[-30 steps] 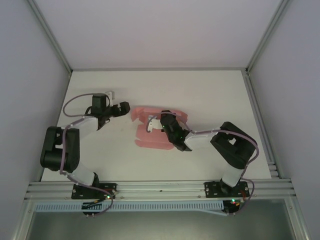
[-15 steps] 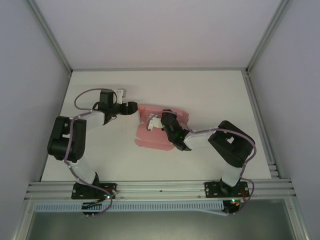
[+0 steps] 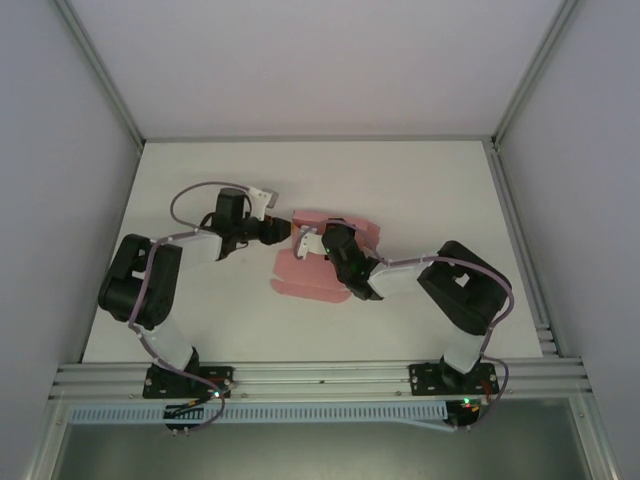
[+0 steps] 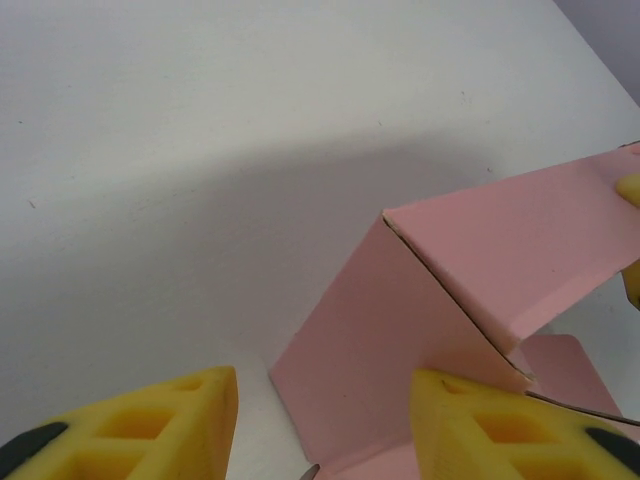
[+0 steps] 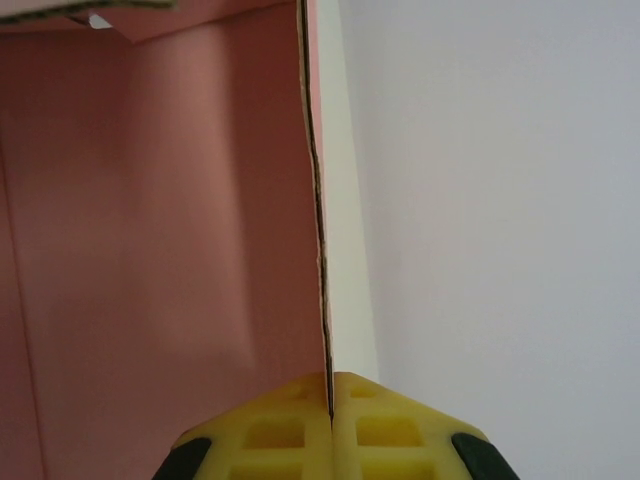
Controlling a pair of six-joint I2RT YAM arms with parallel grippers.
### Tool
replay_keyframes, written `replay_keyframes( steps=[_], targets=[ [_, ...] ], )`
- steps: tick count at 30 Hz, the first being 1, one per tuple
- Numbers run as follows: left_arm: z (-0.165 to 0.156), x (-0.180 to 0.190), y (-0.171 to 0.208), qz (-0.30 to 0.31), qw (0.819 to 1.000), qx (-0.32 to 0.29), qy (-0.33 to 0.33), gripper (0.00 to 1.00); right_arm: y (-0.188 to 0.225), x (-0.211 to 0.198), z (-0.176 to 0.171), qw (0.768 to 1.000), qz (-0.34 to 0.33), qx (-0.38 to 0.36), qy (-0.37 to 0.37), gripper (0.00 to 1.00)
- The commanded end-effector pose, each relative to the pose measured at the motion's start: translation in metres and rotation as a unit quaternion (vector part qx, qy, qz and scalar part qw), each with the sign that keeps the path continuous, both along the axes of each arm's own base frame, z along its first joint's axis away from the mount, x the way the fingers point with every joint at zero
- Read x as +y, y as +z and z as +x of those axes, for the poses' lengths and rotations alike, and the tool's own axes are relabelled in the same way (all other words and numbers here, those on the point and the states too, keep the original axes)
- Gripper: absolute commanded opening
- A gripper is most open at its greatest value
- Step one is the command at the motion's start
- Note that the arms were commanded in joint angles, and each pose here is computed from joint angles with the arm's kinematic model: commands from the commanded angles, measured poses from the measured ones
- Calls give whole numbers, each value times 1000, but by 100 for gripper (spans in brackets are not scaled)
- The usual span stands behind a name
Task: Assemble paper box
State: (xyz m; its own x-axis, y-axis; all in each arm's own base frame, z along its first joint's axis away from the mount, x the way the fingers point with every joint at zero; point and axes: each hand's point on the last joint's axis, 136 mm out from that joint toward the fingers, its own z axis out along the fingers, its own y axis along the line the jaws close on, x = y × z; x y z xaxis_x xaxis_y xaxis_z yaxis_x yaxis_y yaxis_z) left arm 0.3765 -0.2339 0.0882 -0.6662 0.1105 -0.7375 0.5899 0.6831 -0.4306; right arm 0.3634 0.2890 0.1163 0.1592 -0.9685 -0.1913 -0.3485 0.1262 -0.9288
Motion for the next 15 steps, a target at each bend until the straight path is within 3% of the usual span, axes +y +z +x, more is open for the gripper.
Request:
replay_keyframes(
  steps=[1, 11, 15],
  targets=[
    [-11, -14, 1, -20, 999, -15, -23, 48, -8, 5, -6, 1000, 8, 26, 13, 0],
    [-39, -5, -13, 4, 1000, -22, -16, 48, -8, 1, -8, 999, -6, 37, 17, 0],
    [-33, -6, -13, 12, 999, -34, -16, 48, -8, 2, -9, 999, -10, 42, 20, 0]
  ],
)
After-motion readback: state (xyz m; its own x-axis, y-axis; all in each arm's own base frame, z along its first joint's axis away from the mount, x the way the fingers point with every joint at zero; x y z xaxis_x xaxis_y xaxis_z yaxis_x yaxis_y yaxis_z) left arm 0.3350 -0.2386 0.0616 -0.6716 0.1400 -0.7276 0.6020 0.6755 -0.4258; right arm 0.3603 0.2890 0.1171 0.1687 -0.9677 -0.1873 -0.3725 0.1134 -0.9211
